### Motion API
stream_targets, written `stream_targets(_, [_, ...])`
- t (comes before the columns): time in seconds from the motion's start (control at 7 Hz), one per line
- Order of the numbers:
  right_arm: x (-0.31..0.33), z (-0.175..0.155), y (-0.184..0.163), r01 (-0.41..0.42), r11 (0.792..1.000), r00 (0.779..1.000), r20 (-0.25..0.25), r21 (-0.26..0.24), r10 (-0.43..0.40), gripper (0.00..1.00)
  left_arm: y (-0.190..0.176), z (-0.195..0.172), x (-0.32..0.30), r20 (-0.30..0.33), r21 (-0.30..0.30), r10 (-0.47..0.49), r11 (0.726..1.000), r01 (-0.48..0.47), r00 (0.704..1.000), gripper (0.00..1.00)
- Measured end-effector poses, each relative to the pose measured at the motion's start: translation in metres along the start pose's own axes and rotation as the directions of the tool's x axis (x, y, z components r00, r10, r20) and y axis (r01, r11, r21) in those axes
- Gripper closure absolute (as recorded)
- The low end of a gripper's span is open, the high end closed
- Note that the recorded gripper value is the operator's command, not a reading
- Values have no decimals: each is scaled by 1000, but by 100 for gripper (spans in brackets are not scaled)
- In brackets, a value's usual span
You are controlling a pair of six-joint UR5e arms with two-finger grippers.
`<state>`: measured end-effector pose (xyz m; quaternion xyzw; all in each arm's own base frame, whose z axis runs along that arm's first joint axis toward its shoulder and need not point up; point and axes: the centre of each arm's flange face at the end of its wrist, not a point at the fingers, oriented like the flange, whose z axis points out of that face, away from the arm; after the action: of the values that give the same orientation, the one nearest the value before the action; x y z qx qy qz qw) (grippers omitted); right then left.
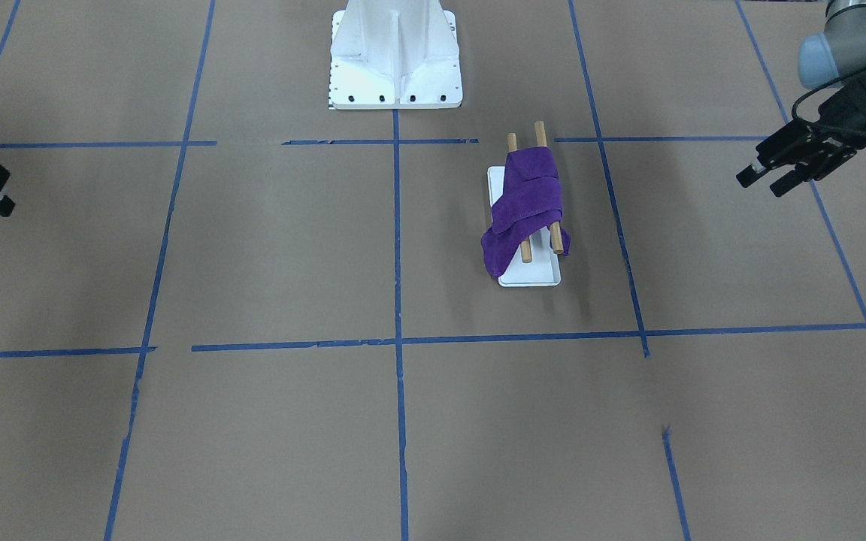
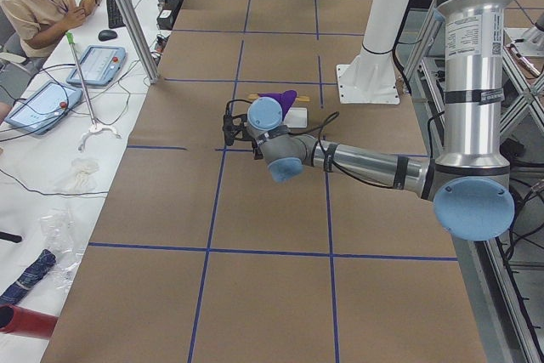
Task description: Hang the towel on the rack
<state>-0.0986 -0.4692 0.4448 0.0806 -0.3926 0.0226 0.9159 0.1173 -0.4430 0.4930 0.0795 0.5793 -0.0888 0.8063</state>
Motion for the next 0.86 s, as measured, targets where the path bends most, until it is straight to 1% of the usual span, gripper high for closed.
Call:
stream_targets(0.14, [53, 6, -5, 53, 998, 998, -29, -18, -54, 0, -5, -8, -28, 67, 65, 97, 993, -101, 993, 0])
stream_targets(0.29, [107, 14, -10, 82, 995, 996, -37, -48, -84, 0, -10, -21, -61, 147, 107, 206, 969, -222, 968, 0])
stream_targets(0.43, [157, 22, -11, 107, 990, 993, -40, -87, -111, 0, -16, -38, -96, 222, 114, 312, 933, -342, 924, 0])
stream_targets(0.57, [195, 27, -8, 129, 983, 990, -45, -128, -136, 0, -22, -55, -128, 290, 91, 401, 893, -442, 869, 0])
stream_targets(0.71, [225, 28, -4, 143, 976, 987, -46, -163, -153, 0, -28, -75, -154, 348, 51, 459, 861, -505, 817, 0])
stream_targets(0.86, [243, 26, -3, 151, 972, 986, -43, -182, -161, 0, -34, -95, -177, 396, -14, 499, 843, -538, 771, 0])
